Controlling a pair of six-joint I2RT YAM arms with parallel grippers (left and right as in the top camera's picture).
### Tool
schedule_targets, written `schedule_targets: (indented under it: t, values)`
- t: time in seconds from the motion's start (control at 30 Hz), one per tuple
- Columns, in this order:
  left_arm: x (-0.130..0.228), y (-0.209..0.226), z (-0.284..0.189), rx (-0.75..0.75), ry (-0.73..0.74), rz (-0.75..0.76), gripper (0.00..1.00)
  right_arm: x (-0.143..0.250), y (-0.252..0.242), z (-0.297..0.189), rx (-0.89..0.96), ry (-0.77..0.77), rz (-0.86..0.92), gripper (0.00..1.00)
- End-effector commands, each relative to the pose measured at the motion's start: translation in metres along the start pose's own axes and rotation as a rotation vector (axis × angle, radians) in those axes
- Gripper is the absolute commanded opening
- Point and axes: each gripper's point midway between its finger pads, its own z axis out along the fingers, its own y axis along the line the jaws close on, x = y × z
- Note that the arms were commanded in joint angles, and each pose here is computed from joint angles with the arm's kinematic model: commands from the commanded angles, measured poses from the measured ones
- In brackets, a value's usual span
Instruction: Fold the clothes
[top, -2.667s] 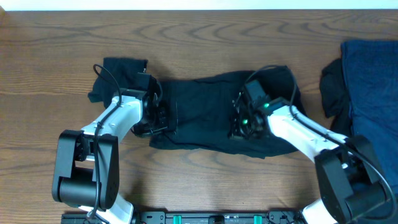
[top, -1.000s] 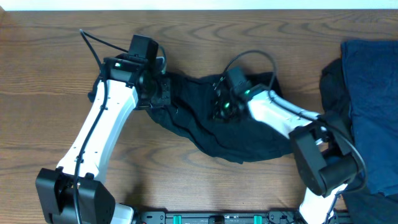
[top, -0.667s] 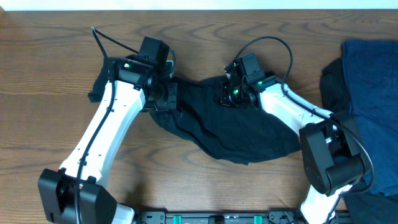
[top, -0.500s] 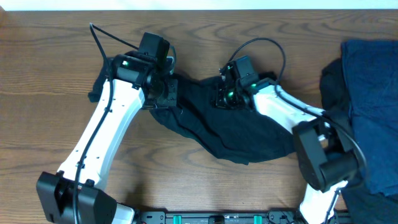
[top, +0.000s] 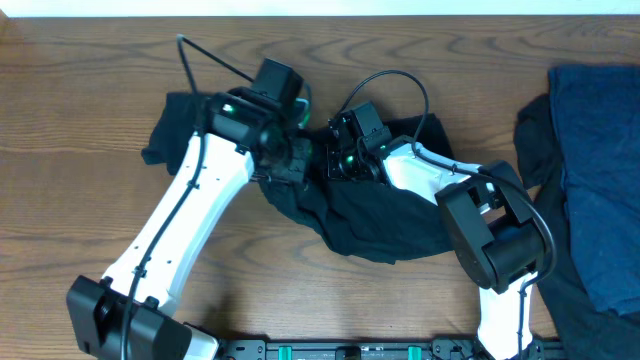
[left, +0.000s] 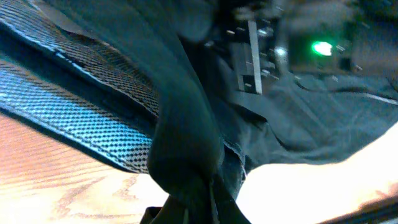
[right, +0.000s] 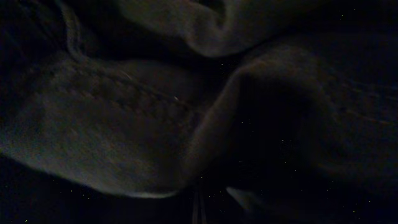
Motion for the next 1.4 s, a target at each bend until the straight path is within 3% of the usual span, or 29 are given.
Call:
schedule_targets:
  t: [0.0, 0.2, 0.33, 0.63, 0.9, 1.37]
  values:
    - [-0.003, -0.011, -0.013, 0.013, -0.039, 0.059, 0.06, 0.006, -0.005, 0.011, 0.002, 0.029, -0.052, 0.01]
    - [-0.003, -0.013, -0.013, 0.015, -0.039, 0.063, 0.06, -0.037, 0.008, -0.041, 0.02, -0.056, -0.174, 0.03]
    - [-0.002, -0.013, -0.013, 0.015, -0.036, 0.063, 0.06, -0.053, 0.0, -0.092, 0.103, -0.095, -0.148, 0.02]
    - [-0.005, -0.014, -0.016, 0.017, -0.047, 0.063, 0.06, -0.012, -0.088, -0.19, 0.439, 0.034, 0.024, 0.01]
    - [-0.008, -0.019, -0.015, 0.032, -0.061, 0.06, 0.06, 0.024, -0.132, -0.208, 0.492, 0.153, 0.131, 0.01]
    - [-0.018, -0.03, -0.022, 0.047, -0.088, 0.083, 0.06, 0.065, -0.19, -0.192, 0.544, 0.174, 0.21, 0.01]
